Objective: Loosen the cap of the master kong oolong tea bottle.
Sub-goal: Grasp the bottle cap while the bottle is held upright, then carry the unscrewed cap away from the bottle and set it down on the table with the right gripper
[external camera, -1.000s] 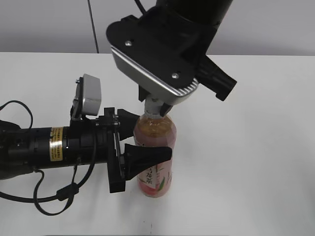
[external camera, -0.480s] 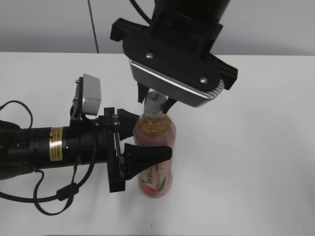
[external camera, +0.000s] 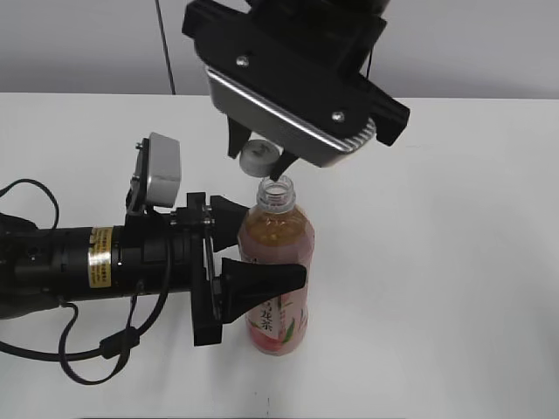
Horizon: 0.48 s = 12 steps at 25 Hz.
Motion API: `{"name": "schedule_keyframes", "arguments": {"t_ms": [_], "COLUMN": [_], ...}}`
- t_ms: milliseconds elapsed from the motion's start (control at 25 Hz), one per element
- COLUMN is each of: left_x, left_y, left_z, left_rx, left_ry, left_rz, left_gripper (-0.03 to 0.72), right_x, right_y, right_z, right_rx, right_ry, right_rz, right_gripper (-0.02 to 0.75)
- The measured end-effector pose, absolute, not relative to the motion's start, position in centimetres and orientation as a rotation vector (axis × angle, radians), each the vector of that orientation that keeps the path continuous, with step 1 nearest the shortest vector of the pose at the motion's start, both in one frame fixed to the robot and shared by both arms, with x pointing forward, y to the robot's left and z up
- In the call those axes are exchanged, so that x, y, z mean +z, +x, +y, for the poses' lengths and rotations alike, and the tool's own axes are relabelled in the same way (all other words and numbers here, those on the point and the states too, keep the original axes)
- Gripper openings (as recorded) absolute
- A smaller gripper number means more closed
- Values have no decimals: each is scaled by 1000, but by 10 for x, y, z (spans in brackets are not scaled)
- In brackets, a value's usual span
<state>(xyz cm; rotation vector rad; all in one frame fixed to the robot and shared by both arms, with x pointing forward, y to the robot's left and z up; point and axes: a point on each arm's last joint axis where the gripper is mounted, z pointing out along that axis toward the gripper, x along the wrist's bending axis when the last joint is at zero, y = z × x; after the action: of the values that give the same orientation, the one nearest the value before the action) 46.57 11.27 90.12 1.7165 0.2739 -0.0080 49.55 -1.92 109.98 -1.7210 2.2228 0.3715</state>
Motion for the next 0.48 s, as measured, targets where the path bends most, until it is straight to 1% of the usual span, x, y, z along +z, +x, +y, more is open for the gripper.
{"name": "schedule_keyframes", "arguments": {"t_ms": [280,480], "left_x": [901,901], "left_y": [465,465], "left_z": [113,113], "left_rx": [-14,-15], "left_ry": [1721,1721], "left_rz": [263,261], "left_gripper": [463,463], "right_x": [1110,1111], "right_y": [502,527], "right_z": [-33,-61], "right_rx": [337,357], "right_ry": [-1349,-996], "right_rz": [2462,2630], "right_gripper": [272,272]}}
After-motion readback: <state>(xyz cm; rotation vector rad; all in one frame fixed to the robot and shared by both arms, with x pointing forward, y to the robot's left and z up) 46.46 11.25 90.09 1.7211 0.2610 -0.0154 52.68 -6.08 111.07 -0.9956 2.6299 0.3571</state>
